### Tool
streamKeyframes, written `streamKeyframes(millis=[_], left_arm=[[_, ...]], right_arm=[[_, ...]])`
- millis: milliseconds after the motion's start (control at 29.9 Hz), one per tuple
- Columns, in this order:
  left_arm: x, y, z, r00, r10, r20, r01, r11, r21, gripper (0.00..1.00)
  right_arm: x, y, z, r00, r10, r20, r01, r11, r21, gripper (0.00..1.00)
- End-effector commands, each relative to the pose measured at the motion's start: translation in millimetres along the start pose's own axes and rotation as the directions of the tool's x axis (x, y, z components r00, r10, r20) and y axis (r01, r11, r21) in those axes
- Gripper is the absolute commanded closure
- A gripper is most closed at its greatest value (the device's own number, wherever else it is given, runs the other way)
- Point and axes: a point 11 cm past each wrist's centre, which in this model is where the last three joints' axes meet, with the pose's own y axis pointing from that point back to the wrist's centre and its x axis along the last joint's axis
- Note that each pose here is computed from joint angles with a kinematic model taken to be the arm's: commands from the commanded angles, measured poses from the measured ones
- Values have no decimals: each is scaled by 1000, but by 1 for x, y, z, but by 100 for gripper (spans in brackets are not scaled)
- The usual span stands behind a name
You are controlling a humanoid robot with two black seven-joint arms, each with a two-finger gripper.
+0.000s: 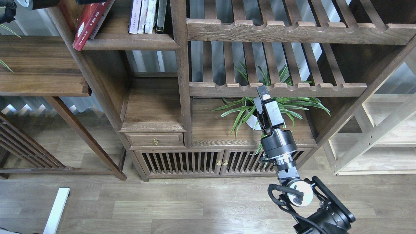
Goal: Organize books on shelf
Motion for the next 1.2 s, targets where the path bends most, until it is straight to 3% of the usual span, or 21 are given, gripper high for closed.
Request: streamKeyframes(millis=[0,401,735,969,1169], left_arm=[[-3,8,0,1000,-12,17,12,1000,-2,1],[-16,45,-15,996,-83,12,83,997,-4,1],[-43,71,-3,962,-239,-135,219,965,-142,1],[-49,77,-32,913,-295,-281,260,953,-156,1],[-67,62,-71,854,-347,-388,317,938,-142,1]], right_arm=[[0,0,0,1000,0,0,0,1000,0,0],[-2,-3,0,1000,-8,-1,8,1000,-2,0],[-2,-4,1,1000,-11,-1,11,1000,-8,0],[-12,-18,-2,999,-51,-8,51,999,-9,0],[-35,-46,-2,991,-135,-17,135,991,-25,0]])
